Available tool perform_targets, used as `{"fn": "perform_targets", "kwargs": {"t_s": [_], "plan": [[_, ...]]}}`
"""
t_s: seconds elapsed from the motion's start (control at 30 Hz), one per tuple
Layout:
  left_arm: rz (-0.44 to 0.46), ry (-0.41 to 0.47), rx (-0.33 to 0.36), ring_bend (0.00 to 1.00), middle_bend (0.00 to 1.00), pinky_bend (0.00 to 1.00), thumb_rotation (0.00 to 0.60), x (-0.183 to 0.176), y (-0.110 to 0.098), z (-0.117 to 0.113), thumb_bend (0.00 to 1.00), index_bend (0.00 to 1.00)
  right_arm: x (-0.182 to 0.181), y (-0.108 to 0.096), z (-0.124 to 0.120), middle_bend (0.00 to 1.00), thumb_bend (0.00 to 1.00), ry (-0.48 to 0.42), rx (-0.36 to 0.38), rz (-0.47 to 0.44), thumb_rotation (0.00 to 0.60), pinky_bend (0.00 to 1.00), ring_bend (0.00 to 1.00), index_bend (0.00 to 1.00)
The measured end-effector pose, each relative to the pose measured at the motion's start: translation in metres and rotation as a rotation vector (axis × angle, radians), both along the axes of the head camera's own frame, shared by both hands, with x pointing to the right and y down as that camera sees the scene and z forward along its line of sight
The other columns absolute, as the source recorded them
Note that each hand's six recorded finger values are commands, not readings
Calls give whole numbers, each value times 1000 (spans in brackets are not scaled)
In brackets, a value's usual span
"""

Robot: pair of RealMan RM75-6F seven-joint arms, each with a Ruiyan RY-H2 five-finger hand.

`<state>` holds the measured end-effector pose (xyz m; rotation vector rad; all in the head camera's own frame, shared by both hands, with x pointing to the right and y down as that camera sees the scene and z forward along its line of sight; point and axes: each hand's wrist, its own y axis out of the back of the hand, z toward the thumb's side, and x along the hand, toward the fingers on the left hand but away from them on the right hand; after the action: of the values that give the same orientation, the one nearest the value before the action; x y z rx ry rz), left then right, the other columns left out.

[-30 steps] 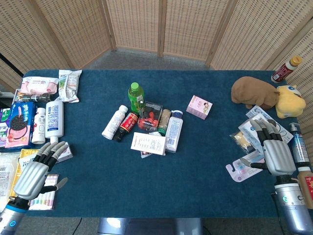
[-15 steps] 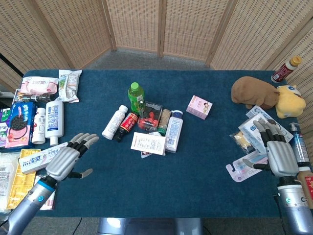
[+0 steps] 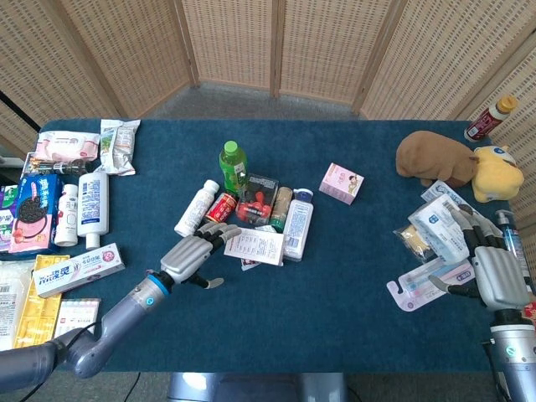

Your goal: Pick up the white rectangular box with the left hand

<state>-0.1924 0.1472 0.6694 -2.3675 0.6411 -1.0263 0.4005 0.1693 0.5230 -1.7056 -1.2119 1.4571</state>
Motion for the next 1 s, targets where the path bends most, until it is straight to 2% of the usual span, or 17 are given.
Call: {"fn": "perform_targets", "kwargs": {"t_s": [0.3, 0.37, 0.47, 0.53, 0.57, 0.63, 0.7, 0.83, 1.0], "plan": [[4, 21, -42, 8, 15, 0, 600, 43, -12, 30, 297, 0, 3, 2, -5, 0, 63, -11, -1, 9, 545, 0, 0, 0], [9, 23, -54, 76, 62, 0, 600, 50, -12, 36, 299, 31, 3, 2, -6, 0, 63, -15, 0, 12, 545, 0, 0, 0], [7, 19, -60, 241, 175, 5, 600, 55, -11, 43, 302, 141, 3, 2, -8, 0, 63, -22, 3, 15, 547, 0, 0, 0], [1, 14, -55, 377, 287, 124, 600, 56, -12, 47, 302, 245, 3, 2, -8, 0, 62, -26, 2, 15, 546, 0, 0, 0], [-4, 12, -50, 444, 345, 228, 600, 56, -12, 49, 303, 299, 2, 3, -8, 0, 62, -30, 1, 16, 544, 0, 0, 0], [-21, 7, -31, 549, 450, 410, 600, 55, -13, 53, 310, 400, 1, 3, -8, 0, 64, -41, -2, 16, 546, 0, 0, 0], [-40, 3, 0, 618, 522, 521, 600, 52, -16, 56, 319, 468, -1, 3, -9, 0, 62, -47, -4, 13, 546, 0, 0, 0], [-78, 32, 54, 650, 560, 565, 600, 48, -18, 50, 321, 503, -2, 4, -12, 0, 62, -45, -2, 10, 546, 0, 0, 0], [-156, 139, 109, 646, 554, 556, 600, 32, -22, 24, 319, 491, -5, 7, -11, 0, 61, -55, -8, 6, 546, 0, 0, 0]]}}
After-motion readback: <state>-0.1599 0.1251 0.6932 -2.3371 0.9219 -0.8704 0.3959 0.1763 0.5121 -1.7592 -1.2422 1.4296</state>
